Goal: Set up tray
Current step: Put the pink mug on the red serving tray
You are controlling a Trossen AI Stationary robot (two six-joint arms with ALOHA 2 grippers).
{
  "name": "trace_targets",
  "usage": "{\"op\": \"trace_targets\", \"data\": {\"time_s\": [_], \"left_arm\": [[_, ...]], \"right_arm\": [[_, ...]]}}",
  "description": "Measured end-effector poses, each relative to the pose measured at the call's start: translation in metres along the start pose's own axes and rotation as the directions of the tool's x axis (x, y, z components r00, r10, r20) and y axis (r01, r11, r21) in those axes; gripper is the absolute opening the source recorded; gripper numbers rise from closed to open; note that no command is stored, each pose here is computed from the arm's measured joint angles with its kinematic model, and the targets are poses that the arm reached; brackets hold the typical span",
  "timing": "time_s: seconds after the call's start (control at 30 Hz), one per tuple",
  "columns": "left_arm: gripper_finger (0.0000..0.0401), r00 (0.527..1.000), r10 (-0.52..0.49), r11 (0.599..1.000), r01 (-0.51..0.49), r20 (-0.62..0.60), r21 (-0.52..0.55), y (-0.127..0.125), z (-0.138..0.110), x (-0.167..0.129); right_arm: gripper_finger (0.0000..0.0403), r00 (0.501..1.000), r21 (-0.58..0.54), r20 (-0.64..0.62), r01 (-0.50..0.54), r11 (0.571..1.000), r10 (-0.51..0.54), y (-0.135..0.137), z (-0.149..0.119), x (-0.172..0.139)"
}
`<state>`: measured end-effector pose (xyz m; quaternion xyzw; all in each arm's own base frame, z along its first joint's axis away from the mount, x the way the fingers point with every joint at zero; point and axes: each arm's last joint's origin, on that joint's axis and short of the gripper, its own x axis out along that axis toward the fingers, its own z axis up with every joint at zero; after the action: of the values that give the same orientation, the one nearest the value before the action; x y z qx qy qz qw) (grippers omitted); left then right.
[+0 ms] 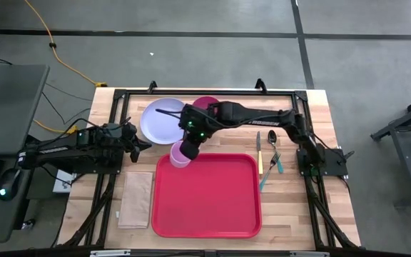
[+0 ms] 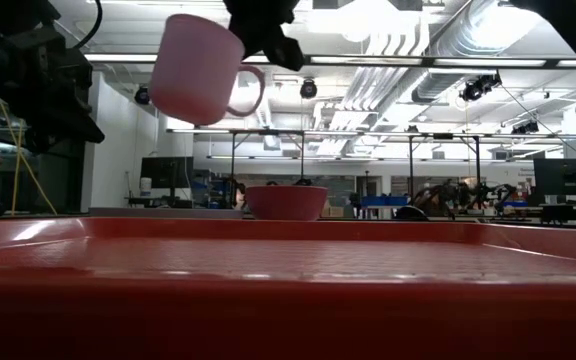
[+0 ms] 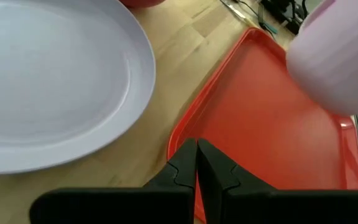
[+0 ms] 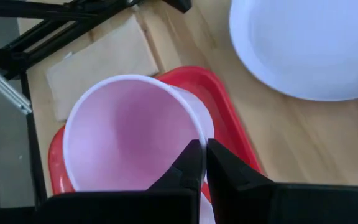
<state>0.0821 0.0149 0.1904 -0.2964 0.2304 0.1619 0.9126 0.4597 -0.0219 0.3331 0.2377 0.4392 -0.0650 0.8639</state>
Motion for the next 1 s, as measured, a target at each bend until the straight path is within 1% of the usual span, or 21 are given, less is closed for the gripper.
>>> {"op": "trace_targets", "data": {"time_s": [0.2, 0.37, 0.5, 0.7, 0.87, 1.0], "left_arm": [[0.0044, 1.000, 0.000, 1.000, 0.000, 0.000, -0.001, 0.000, 0.000, 0.000], [0.0044, 1.000, 0.000, 1.000, 0.000, 0.000, -0.011, 0.000, 0.000, 0.000], [0.0044, 1.000, 0.000, 0.998, 0.000, 0.001, -0.062, 0.000, 0.000, 0.000], [0.0044, 1.000, -0.003, 0.990, 0.004, 0.005, -0.144, 0.000, 0.000, 0.000], [0.0044, 1.000, -0.014, 0.972, 0.019, 0.021, -0.235, -0.001, 0.002, 0.000], [0.0044, 0.995, -0.056, 0.968, 0.075, 0.083, -0.239, -0.005, 0.008, 0.000]], "right_arm": [[0.0000, 1.000, 0.003, -0.024, -0.003, 1.000, 0.003, -0.002, -0.002, 0.011], [0.0000, 1.000, 0.000, -0.027, 0.015, 1.000, -0.015, -0.004, -0.003, 0.015], [0.0000, 0.998, -0.004, -0.058, 0.025, 1.000, -0.025, -0.005, -0.006, 0.027], [0.0000, 0.994, -0.008, -0.112, -0.004, 1.000, 0.004, -0.007, -0.011, 0.049], [0.0000, 0.996, -0.020, -0.088, -0.005, 1.000, 0.004, -0.007, -0.008, 0.050], [0.0000, 0.997, -0.023, -0.080, -0.001, 1.000, -0.001, -0.010, -0.007, 0.050]]}}
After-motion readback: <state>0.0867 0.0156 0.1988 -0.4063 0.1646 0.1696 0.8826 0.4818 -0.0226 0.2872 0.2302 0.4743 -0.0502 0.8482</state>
